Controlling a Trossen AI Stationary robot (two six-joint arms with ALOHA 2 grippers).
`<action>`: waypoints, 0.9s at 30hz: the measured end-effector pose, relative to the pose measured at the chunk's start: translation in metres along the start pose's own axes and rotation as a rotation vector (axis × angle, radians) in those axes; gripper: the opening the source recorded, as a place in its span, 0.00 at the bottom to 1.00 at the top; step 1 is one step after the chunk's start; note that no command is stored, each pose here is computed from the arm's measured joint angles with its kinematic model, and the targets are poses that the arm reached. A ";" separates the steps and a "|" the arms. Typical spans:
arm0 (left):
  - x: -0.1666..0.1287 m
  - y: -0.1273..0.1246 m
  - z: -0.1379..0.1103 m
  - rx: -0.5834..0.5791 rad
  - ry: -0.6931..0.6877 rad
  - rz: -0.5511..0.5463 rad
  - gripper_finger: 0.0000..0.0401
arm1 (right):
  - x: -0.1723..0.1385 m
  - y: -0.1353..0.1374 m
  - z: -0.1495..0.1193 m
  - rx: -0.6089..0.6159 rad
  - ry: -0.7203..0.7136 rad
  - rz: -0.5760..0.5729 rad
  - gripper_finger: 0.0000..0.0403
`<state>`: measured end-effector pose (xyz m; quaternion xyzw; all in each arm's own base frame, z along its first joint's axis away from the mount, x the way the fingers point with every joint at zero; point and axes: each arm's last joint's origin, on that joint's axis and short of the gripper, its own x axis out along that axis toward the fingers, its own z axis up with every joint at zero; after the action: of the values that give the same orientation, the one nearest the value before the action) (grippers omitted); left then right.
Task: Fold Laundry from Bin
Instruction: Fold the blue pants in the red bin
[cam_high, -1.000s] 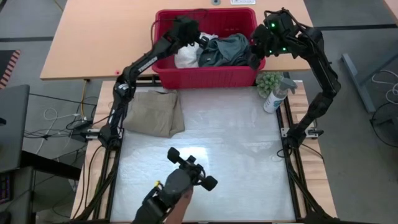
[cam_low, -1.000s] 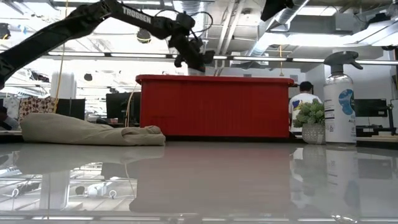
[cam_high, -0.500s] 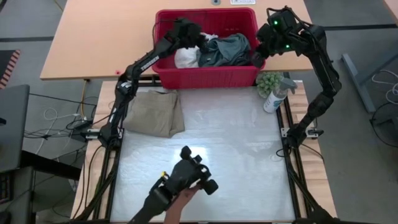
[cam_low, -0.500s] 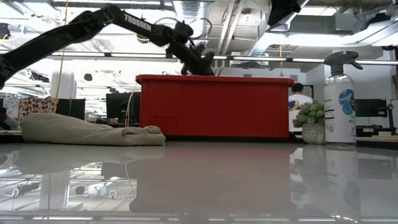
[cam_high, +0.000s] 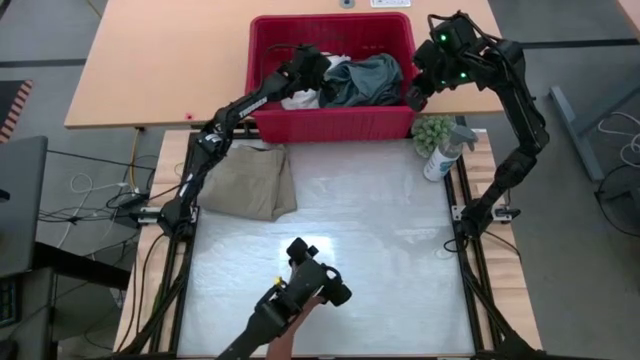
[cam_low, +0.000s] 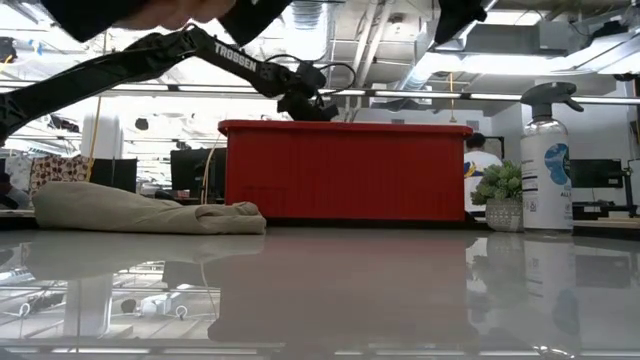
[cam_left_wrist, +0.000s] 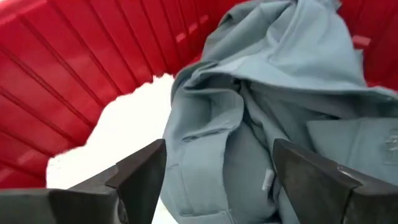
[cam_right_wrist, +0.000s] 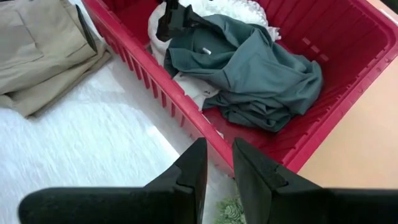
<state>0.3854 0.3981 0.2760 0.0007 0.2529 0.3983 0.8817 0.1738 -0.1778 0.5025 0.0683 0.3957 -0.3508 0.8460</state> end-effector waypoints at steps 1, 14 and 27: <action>0.002 -0.001 -0.002 0.002 0.006 0.006 0.71 | 0.000 0.000 0.000 0.000 0.000 0.000 0.26; 0.035 -0.005 -0.047 -0.159 0.175 0.037 0.47 | 0.000 0.004 0.001 -0.010 -0.006 0.026 0.26; 0.009 0.025 -0.010 -0.408 -0.006 0.025 0.00 | 0.000 0.006 0.002 -0.017 -0.011 -0.002 0.26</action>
<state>0.3685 0.4198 0.2682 -0.1734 0.1643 0.4522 0.8594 0.1784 -0.1741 0.5032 0.0587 0.3940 -0.3484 0.8485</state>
